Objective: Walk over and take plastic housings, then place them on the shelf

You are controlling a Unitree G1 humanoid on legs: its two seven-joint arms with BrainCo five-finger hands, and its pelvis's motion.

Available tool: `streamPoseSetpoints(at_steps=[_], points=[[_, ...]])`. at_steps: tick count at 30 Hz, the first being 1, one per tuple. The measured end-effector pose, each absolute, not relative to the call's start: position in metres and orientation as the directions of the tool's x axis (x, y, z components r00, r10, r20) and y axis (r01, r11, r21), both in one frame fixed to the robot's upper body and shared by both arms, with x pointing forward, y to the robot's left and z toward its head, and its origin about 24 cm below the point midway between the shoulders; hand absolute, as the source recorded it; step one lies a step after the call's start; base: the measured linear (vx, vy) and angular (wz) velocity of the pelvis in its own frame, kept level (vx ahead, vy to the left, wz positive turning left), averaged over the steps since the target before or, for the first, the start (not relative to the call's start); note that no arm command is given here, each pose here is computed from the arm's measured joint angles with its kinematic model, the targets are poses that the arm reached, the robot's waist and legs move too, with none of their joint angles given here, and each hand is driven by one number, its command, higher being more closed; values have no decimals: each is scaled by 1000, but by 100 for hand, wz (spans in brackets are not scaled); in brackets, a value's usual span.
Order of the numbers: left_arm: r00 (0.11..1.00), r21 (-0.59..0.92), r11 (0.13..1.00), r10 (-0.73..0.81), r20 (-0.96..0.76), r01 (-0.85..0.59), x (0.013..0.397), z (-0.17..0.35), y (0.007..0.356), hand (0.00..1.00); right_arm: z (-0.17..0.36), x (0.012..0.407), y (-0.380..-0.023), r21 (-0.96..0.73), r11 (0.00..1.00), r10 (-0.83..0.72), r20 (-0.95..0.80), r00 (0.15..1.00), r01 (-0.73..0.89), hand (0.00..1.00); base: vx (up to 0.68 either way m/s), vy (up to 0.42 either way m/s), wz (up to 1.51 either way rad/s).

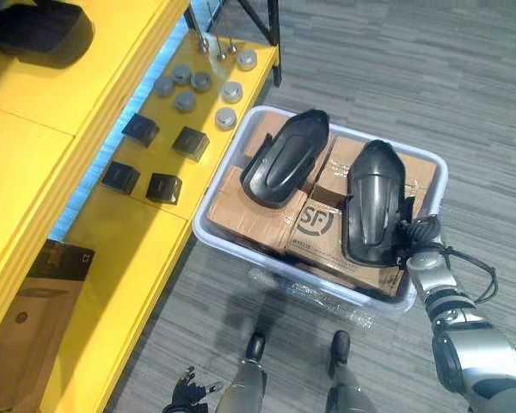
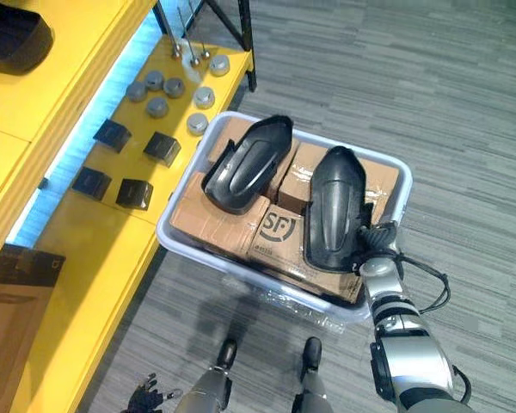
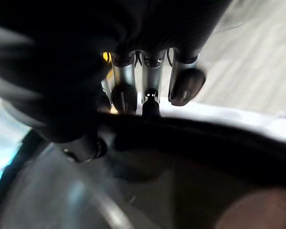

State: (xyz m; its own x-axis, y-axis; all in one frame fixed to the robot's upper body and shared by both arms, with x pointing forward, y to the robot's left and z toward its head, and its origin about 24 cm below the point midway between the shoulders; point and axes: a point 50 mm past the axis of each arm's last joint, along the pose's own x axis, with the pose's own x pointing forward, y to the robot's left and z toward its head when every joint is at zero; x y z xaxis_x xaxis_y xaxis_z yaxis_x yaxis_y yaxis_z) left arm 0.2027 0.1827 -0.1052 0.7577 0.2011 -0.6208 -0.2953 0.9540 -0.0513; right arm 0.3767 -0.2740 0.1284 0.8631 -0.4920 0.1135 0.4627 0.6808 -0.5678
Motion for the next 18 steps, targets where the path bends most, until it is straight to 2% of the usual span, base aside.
streamPoseSetpoints(at_steps=[1, 5, 11, 15, 16, 18], points=[[819, -144, 942, 180, -545, -303, 210, -88, 174, 0, 128, 371, -270, -612, 649, -453, 165, 876, 451, 100, 33, -47, 20], [919, -301, 898, 218, -328, -320, 221, -35, 168, 0, 116, 351, -258, -710, 559, -371, 248, 895, 429, 100, 35, -42, 19], [955, -373, 880, 253, -157, -295, 225, 8, 176, 0, 96, 331, -249, -792, 470, -318, 259, 912, 389, 100, 23, -26, 4], [989, -553, 822, 76, -128, -135, 236, 19, 157, 0, 107, 332, -242, -805, 428, -279, 316, 907, 412, 100, 1, -24, 6], [993, -608, 792, -18, -117, -57, 241, 22, 144, 0, 114, 332, -238, -801, 416, -259, 350, 900, 431, 0, -29, -25, 10], [989, -635, 773, -88, -120, -8, 246, 22, 132, 0, 116, 332, -232, -804, 411, -234, 363, 902, 430, 0, -40, -15, 5]])
